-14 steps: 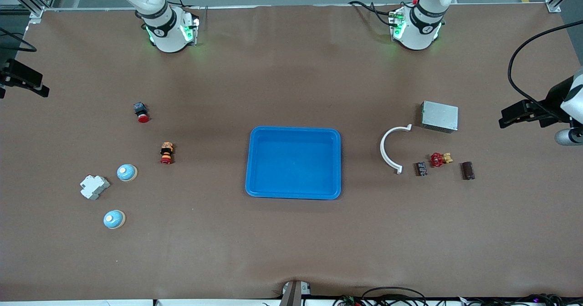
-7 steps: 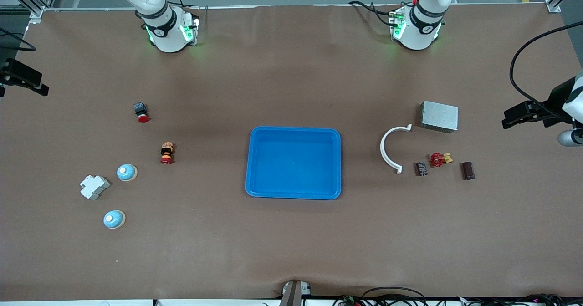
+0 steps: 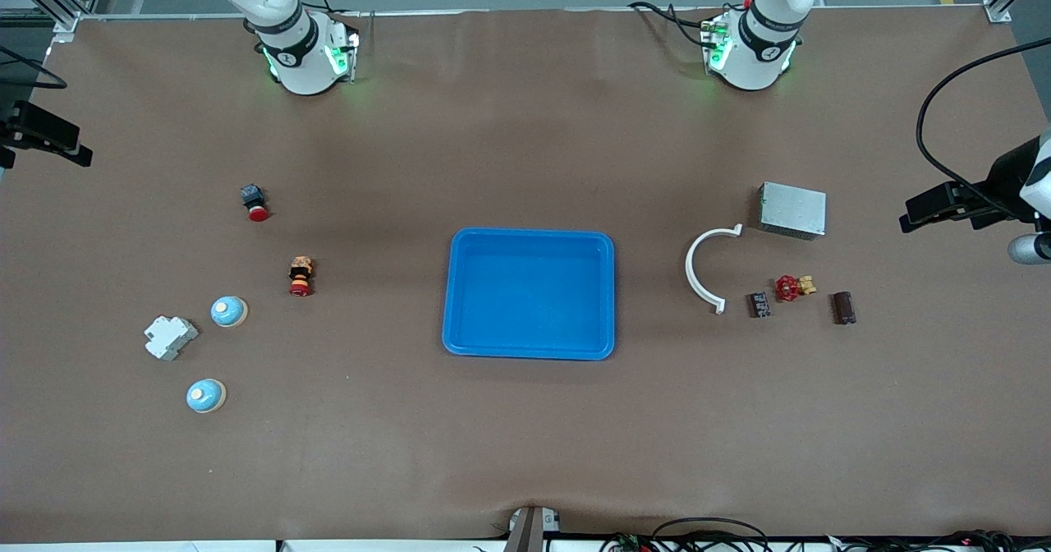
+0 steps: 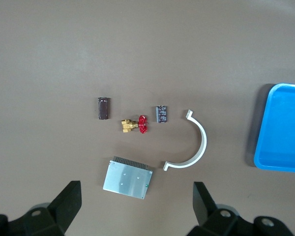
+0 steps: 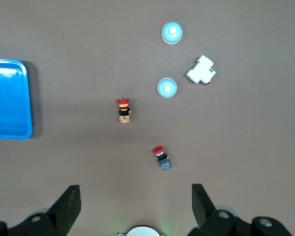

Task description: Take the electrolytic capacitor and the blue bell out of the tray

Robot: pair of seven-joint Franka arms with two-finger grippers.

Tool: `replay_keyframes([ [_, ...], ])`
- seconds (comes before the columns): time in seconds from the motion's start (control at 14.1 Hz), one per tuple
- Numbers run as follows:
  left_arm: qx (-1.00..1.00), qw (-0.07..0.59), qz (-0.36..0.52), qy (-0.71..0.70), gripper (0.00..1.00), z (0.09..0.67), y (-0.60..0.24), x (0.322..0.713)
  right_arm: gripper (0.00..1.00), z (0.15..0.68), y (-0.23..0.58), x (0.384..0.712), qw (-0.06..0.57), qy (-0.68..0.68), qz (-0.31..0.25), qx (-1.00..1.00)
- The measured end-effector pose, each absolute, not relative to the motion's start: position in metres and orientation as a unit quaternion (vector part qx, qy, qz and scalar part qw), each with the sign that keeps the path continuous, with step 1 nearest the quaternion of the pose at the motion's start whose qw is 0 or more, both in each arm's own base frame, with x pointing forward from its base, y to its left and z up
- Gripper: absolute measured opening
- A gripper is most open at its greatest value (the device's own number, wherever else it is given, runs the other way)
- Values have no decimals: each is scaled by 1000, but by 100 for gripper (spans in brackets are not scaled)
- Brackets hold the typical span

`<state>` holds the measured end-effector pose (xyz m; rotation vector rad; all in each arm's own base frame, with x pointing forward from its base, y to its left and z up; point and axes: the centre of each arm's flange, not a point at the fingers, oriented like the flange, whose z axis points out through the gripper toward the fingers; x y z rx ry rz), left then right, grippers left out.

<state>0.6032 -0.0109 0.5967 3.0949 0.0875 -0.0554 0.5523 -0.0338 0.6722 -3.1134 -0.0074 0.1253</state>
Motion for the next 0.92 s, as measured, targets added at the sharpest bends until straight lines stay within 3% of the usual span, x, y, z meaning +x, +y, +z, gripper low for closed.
replay_keyframes([
  [0.92, 999, 23, 12, 24, 100, 632, -35, 587, 100, 672, -33, 552, 14, -2, 40, -999],
])
